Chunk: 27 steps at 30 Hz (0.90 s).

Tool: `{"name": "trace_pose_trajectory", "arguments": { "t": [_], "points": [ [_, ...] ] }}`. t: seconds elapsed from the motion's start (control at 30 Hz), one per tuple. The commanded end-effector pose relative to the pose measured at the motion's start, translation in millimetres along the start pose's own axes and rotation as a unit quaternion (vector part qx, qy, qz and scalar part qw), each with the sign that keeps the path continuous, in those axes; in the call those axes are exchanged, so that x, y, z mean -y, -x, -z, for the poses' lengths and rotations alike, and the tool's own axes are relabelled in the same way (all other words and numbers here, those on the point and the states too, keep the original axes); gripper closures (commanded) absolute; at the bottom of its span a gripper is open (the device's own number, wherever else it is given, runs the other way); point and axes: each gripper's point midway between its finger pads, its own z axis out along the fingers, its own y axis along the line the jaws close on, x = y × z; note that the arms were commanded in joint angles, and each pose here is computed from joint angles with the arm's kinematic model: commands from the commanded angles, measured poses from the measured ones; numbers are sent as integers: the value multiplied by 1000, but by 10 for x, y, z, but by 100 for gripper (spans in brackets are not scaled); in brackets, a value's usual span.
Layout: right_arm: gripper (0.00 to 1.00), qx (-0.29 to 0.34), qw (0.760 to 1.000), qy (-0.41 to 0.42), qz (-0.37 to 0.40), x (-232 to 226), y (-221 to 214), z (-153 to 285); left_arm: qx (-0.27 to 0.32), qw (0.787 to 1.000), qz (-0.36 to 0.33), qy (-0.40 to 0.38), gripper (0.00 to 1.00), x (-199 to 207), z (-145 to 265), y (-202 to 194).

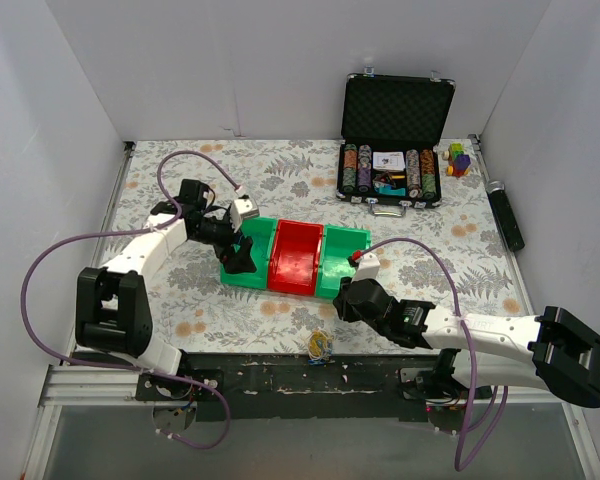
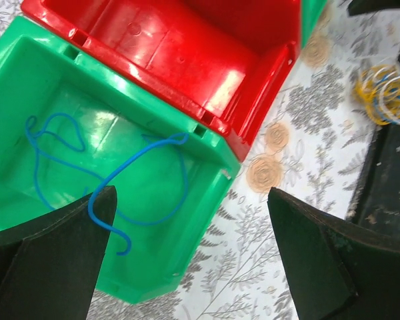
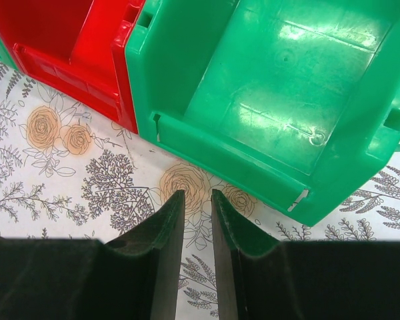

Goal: Untangle the cables

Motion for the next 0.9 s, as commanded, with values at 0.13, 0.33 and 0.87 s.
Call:
{"name": "trace_pose_trajectory", "arguments": {
  "t": [0.13,0.33,0.87],
  "points": [
    [70,29,999,14,-18,-101,189,43,40,989,129,-61,2,222,-207,-62],
    [70,31,999,12,-19,-85,189,56,37,985,158,-54,2,167,-292,-200],
    [70,28,999,7,-15,-97,192,20,66,985,130,-90,2,420,207,469]
  ]
}}
